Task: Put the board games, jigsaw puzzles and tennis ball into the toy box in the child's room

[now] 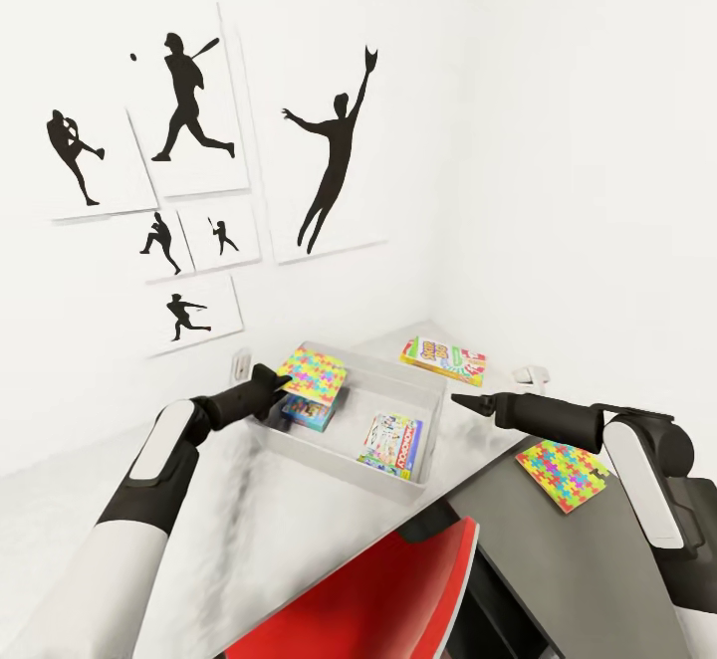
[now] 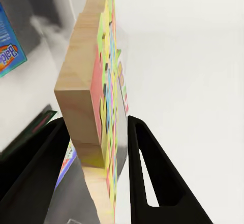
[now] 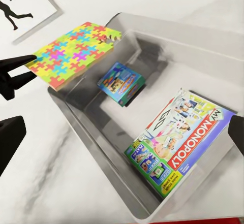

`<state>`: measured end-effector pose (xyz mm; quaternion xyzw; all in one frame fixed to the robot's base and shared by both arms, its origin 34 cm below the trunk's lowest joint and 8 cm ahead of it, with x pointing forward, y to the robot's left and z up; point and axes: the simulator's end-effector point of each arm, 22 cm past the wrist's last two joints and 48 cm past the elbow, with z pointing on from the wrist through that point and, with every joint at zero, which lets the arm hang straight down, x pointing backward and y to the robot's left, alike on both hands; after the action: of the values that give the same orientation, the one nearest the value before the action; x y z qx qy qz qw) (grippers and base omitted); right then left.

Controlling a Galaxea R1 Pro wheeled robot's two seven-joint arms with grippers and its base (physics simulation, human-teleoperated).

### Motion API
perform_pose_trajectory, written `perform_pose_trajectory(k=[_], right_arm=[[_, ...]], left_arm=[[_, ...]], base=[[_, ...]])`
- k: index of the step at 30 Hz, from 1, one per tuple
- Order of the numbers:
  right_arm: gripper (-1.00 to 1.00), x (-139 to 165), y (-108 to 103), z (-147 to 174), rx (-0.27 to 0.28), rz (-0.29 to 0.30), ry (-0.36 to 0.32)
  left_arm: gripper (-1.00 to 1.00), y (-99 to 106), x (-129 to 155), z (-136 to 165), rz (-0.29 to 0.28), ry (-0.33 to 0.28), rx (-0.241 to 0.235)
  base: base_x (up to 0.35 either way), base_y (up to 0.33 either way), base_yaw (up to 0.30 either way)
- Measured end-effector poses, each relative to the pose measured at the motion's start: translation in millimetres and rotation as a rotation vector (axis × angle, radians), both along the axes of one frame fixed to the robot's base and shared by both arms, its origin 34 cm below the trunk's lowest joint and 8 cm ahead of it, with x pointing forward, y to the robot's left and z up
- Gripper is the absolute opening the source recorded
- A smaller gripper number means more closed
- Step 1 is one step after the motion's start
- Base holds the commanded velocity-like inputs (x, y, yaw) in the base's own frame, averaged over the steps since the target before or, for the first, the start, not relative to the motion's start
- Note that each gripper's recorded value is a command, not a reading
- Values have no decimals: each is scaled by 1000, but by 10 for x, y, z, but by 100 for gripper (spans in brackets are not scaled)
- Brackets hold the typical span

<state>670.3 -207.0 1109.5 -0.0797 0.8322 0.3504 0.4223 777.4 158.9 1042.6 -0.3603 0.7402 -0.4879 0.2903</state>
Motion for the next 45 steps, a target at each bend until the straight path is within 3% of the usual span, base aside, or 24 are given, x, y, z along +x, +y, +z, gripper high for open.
perform_pose_trajectory(k=[10, 18, 45], right_arm=[[100, 1, -3, 0, 0, -1, 0], [100, 4, -12, 1, -1, -3, 0], [100, 22, -21, -70, -2, -6, 12]], left_arm=[[-100, 3, 17, -34, 3, 46, 19], [-100, -30, 18, -79, 4, 101, -16], [-100, -28, 137, -166, 5, 149, -32]], base=[[0, 0, 0], [0, 0, 0], [0, 0, 0]])
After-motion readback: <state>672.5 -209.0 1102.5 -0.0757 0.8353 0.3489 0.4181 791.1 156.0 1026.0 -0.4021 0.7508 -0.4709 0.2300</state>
